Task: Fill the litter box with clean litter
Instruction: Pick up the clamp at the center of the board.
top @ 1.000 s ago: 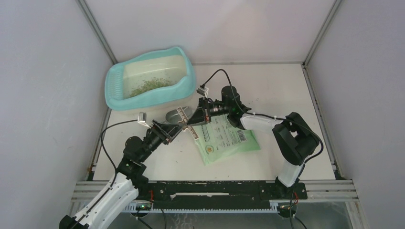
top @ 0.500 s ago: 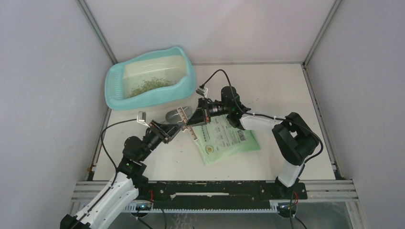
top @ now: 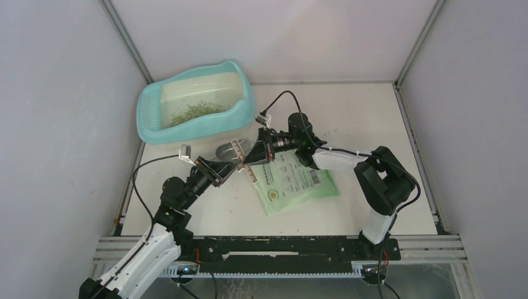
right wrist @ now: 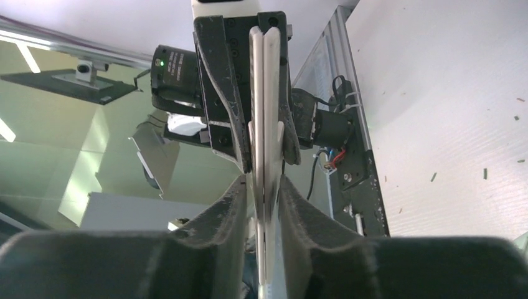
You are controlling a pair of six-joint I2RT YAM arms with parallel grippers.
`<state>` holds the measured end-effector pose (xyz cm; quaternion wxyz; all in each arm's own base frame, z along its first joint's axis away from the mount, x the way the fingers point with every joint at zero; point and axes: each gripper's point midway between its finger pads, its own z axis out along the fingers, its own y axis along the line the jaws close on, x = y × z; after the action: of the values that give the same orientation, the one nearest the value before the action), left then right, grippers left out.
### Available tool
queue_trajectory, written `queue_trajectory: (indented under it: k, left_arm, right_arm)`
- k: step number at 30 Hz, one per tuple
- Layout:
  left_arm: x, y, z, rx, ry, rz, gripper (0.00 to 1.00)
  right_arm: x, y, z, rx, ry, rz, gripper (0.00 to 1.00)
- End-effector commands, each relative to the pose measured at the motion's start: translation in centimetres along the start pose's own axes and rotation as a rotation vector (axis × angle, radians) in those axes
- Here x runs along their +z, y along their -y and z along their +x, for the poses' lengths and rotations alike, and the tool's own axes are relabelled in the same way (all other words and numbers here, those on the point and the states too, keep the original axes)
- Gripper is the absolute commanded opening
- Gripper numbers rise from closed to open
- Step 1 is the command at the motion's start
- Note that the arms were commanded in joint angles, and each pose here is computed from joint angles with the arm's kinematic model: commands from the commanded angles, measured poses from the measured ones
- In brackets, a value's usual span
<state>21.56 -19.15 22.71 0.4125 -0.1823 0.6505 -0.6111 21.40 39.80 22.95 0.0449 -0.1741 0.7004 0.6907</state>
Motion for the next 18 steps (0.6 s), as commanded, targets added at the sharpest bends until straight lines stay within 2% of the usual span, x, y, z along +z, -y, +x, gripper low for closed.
queue_trajectory:
  k: [1, 5, 10, 12, 16, 18]
  left_arm:
    - [-0.30, -0.79, 0.10, 0.017, 0.001, -0.015, 0.01]
    - [-0.30, -0.97, 0.11, 0.014, -0.001, -0.026, 0.00]
    - [-0.32, -1.16, 0.18, 0.004, 0.000, -0.024, 0.00]
    - [-0.34, -1.16, 0.21, -0.004, 0.001, -0.018, 0.00]
    - [-0.37, -0.83, 0.21, -0.011, 0.001, -0.001, 0.00]
    - [-0.37, -0.77, 0.29, -0.013, -0.004, 0.002, 0.03]
  right_arm:
    - [-0.49, -1.07, 0.30, -0.047, -0.020, -0.014, 0.39]
    - [-1.18, -0.97, -0.04, -0.055, -0.006, 0.008, 0.56]
    - [-1.30, -1.07, 0.11, -0.063, -0.007, 0.016, 0.56]
    - [-1.16, -1.16, 0.25, -0.063, -0.010, 0.015, 0.50]
    - [-0.92, -1.35, 0.28, -0.061, -0.012, 0.003, 0.26]
    - [-0.72, -1.35, 0.29, -0.057, -0.016, -0.007, 0.22]
